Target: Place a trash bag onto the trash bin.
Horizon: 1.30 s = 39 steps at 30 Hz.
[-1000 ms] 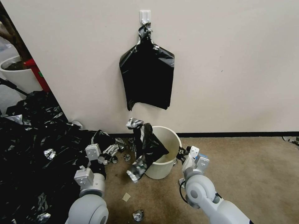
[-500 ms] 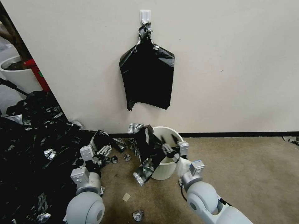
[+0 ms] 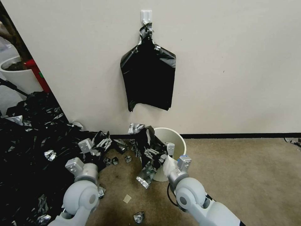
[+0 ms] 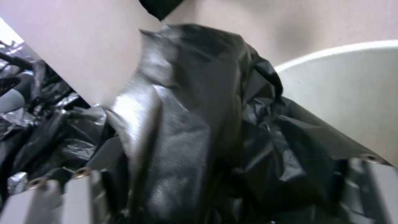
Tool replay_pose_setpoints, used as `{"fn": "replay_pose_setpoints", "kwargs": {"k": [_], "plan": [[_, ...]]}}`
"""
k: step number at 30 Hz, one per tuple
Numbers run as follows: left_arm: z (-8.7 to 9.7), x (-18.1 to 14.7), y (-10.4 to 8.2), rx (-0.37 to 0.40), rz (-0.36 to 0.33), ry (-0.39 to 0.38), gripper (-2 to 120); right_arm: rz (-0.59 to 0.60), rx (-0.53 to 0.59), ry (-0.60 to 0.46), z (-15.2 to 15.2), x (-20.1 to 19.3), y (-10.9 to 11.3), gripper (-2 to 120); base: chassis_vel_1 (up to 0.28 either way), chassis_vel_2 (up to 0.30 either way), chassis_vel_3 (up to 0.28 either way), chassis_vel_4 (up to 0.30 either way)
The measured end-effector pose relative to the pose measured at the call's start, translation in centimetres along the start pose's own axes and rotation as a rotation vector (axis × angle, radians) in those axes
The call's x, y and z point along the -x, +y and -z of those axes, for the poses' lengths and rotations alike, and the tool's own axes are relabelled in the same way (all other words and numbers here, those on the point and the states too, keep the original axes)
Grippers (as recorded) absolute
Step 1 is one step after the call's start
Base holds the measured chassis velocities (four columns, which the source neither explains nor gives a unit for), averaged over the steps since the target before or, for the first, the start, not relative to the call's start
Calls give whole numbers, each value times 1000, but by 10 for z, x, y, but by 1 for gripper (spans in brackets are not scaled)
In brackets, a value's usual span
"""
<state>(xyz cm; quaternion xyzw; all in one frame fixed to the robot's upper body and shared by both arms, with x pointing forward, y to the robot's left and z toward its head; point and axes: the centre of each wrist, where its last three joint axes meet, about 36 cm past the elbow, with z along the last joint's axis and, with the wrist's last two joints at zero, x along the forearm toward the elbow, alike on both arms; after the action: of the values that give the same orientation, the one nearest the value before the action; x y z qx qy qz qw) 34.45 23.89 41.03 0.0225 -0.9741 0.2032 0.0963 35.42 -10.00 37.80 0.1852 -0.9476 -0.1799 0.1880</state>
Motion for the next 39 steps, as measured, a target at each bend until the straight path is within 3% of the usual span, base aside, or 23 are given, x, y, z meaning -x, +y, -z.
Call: {"fn": "replay_pose_setpoints", "kwargs": {"k": [6, 8, 9, 13, 18, 20, 23, 31, 39], "plan": [[-15, 15, -13, -20, -89, 81, 100, -3, 12, -12, -3, 3, -2, 61, 0, 0, 0, 0], [-19, 22, -18, -30, -114, 124, 100, -9, 10, -33, -6, 6, -5, 49, 0, 0, 0, 0], [-19, 22, -18, -30, -114, 124, 100, -9, 10, -33, -6, 6, -5, 49, 0, 0, 0, 0], [-35, 36, -29, -43, -142, 220, 100, -32, 8, -56, -9, 9, -12, 29, 0, 0, 0, 0], [-48, 42, -36, -56, -150, 278, 100, -28, 8, -63, -11, 7, -15, 18, 0, 0, 0, 0], [-60, 47, -45, -72, -150, 314, 100, -21, -2, -78, -12, 6, -16, 6, 0, 0, 0, 0], [-71, 52, -52, -75, -145, 334, 100, -21, -12, -87, -13, 5, -15, 0, 0, 0, 0, 0], [-90, 59, -54, -88, -136, 369, 97, -25, -67, -119, -14, 3, -18, 0, 0, 0, 0, 0], [-103, 61, -53, -96, -155, 399, 70, -24, -113, -128, -18, 0, -20, 0, 0, 0, 0, 0]]}}
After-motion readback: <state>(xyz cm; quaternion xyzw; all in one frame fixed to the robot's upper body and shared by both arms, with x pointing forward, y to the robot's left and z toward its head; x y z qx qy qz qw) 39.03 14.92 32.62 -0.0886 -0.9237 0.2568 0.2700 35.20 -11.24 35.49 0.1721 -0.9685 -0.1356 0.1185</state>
